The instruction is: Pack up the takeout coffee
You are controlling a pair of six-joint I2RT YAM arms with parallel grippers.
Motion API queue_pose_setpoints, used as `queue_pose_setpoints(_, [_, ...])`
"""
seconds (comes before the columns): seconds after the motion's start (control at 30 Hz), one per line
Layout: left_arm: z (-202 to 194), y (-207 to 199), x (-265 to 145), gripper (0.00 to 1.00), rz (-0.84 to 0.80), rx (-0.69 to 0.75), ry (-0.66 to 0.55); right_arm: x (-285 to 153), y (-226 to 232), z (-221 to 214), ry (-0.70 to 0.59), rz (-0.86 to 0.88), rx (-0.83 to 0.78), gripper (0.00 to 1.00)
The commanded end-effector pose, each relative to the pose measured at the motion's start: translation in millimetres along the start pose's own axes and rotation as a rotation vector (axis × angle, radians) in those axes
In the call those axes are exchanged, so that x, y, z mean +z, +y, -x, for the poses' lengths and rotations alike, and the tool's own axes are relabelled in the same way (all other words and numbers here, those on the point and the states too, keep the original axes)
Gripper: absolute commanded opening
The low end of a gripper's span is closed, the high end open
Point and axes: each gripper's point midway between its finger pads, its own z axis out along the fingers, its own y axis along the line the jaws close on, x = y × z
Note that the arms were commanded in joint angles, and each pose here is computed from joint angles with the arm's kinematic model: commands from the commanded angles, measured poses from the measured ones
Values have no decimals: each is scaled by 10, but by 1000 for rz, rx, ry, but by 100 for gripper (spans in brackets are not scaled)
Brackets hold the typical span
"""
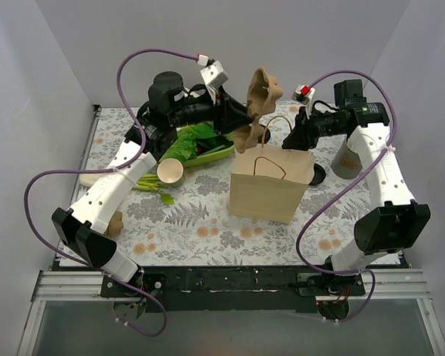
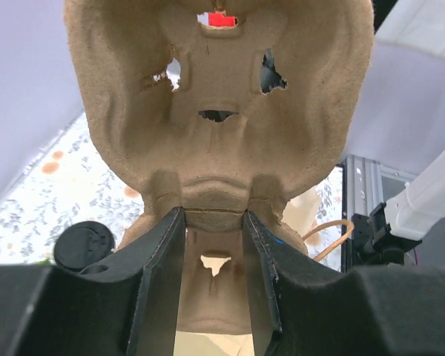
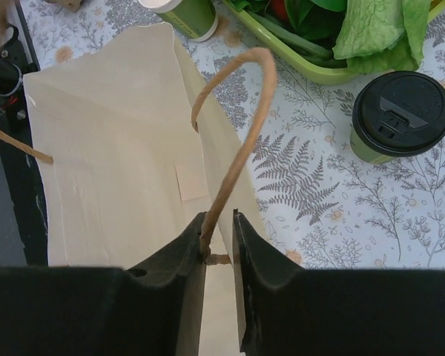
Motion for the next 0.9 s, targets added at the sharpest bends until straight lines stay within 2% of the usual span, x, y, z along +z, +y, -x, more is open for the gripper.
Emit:
queue_pose_setpoints(0.0, [5,-222,73,0,-94,44,-87,19,5,64,-20,-6,-13,40])
queue_pose_setpoints(0.1, [-138,-268,141,0,-126,46,-84,-54,41,146,-20,-25,-15,63])
queue_pose_setpoints(0.2, [-270,-330,206,0,-164,54,-68,-206,117,311,-18,-56,-26,75])
queue_pose_setpoints(0.4, [-450,-370,230,0,-199,47,-32,-578,206,372,-17,-189,-31,80])
queue_pose_setpoints(0.53, [-691,-312,263,0,-203,58,29,-679,257,265,-23,-202,-7,81])
queue_pose_setpoints(0.63, [-847,-255,308,0,-200,41,73,-818,212,284,-85,-211,28,80])
queue_pose_setpoints(0.77, [-922,-195,385,0,-209,55,98,-1014,-63,114,-136,-268,127,79])
queue_pose_setpoints(0.87, [-1042,-148,441,0,-221,53,146,-1057,-342,-83,-109,-350,182,75])
